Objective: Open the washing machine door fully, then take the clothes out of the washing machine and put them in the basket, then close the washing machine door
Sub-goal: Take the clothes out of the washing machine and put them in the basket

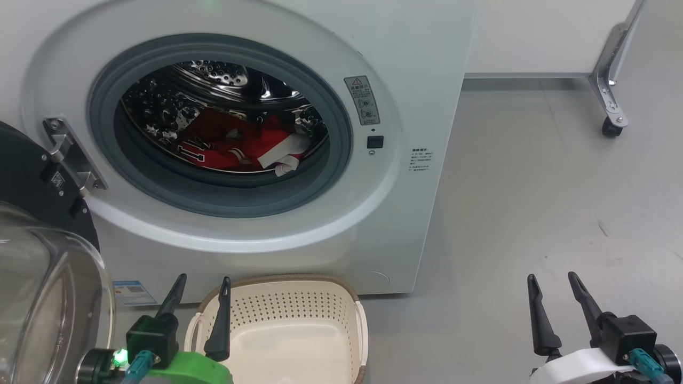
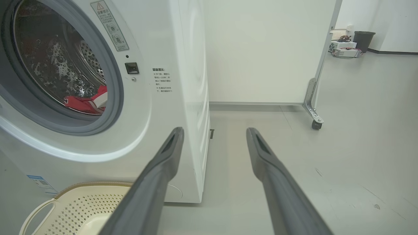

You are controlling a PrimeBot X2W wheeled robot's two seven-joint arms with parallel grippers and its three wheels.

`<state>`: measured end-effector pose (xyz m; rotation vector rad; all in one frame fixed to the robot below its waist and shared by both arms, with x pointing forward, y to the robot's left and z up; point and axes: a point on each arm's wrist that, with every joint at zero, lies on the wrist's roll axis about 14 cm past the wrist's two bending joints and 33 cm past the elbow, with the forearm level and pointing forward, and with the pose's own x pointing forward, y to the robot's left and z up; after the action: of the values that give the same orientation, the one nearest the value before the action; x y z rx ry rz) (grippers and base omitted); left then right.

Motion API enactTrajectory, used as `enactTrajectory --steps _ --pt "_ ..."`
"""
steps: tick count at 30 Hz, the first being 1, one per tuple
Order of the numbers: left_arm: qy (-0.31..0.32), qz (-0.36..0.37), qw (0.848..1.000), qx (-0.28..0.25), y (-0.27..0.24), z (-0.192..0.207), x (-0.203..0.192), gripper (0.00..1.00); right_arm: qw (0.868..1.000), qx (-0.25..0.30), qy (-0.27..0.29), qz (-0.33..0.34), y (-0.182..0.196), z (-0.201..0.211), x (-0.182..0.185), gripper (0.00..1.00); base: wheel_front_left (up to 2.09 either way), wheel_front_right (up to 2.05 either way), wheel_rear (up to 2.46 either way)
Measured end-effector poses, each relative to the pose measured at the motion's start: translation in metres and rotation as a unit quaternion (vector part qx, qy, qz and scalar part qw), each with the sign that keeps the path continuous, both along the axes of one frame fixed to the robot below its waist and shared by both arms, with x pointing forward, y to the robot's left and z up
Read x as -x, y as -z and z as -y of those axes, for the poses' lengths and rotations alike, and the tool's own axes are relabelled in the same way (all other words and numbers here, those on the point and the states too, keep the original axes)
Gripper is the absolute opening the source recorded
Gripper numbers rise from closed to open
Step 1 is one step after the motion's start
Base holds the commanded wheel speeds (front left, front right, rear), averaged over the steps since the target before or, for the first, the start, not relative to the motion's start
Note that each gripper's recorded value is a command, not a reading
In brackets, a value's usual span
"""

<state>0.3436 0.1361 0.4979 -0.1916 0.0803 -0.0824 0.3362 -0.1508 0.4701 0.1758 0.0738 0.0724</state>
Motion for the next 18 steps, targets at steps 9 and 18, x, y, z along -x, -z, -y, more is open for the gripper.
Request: enactTrajectory --steps 9,18 --pt "0.005 -0.018 1.0 0.01 0.01 0.004 -0.004 1.0 1.0 0.004 0.001 -0.002 0.001 0.004 -0.002 1.0 0.0 0.0 0.0" --pt "0.019 -0.039 0.999 0.03 0.017 0.014 -0.033 1.0 1.0 0.005 0.005 -0.01 0.004 0.01 -0.011 1.0 0.0 0.0 0.0"
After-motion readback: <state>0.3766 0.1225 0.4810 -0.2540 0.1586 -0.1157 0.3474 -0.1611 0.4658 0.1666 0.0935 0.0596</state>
